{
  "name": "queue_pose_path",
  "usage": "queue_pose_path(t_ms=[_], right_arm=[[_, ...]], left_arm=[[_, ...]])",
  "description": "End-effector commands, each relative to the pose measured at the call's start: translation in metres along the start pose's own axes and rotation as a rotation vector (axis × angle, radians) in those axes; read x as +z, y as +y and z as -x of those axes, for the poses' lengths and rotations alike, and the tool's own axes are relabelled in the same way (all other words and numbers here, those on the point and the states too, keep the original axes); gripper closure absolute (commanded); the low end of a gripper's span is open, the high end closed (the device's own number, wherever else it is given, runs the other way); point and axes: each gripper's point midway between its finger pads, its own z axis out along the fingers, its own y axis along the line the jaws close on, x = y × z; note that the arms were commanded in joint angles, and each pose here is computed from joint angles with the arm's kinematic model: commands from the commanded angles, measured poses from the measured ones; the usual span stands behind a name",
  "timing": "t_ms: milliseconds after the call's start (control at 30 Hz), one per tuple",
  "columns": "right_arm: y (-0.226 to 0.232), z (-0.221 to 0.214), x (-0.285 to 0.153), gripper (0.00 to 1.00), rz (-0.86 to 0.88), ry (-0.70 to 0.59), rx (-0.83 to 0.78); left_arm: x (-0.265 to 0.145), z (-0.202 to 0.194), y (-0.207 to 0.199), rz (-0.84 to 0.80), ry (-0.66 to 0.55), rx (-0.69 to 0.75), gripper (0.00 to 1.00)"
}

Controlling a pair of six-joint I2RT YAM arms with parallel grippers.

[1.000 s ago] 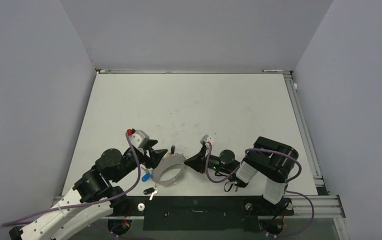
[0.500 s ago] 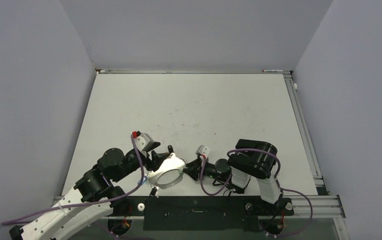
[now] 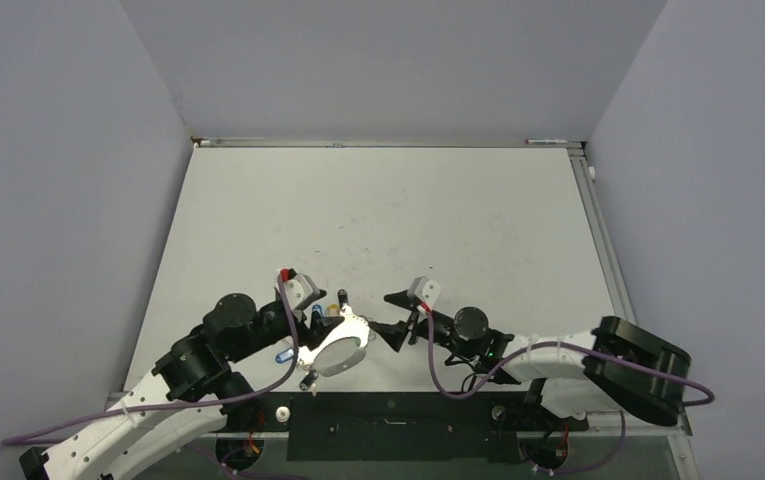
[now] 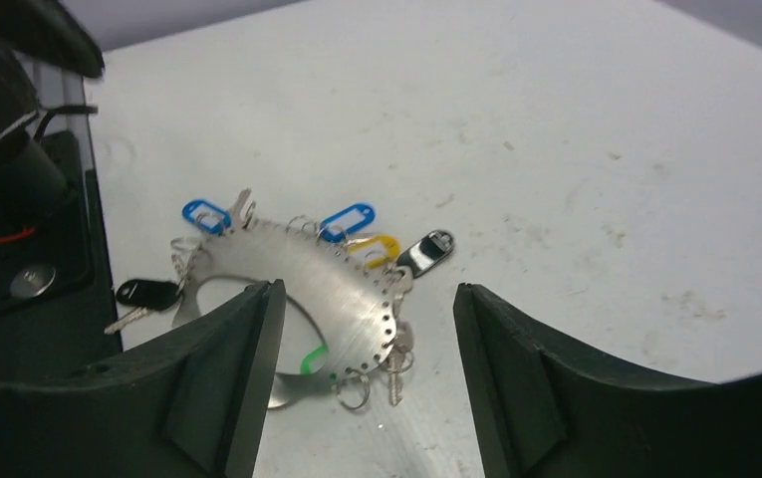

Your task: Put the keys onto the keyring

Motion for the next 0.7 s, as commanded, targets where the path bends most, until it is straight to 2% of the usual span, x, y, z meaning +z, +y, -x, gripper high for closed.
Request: queue_pose_path(t_ms=[0, 200, 267, 400, 567, 667], right_arm=[[-0.029, 0.001, -0.026, 0.37, -0.143, 0.070, -0.045], [-0.040, 0.000, -0.043, 0.47, -0.230, 0.104, 0.053], [-0.054, 0.000, -0.048, 0.48, -0.334, 0.114, 0.119], [-0.061, 0.008, -0.052, 0.42, -0.395, 0.134, 0.195], [-0.089, 0.001, -0.070, 0.35, -0.555, 0.216, 0.291], [-0.098, 0.006, -0.077, 0.32, -0.575, 0.204, 0.333]], left_arm=[[0.007, -0.007, -0.013, -0.110, 0.046, 0.123, 0.41], [0.027, -0.033, -0.027, -0.259, 0.163, 0.210, 0.42], [0.035, -0.045, -0.027, -0.297, 0.230, 0.221, 0.42], [0.054, -0.063, -0.019, -0.312, 0.345, 0.191, 0.46], [0.075, -0.075, -0.012, -0.316, 0.398, 0.227, 0.48], [0.087, -0.082, -0.007, -0.309, 0.434, 0.252, 0.50]])
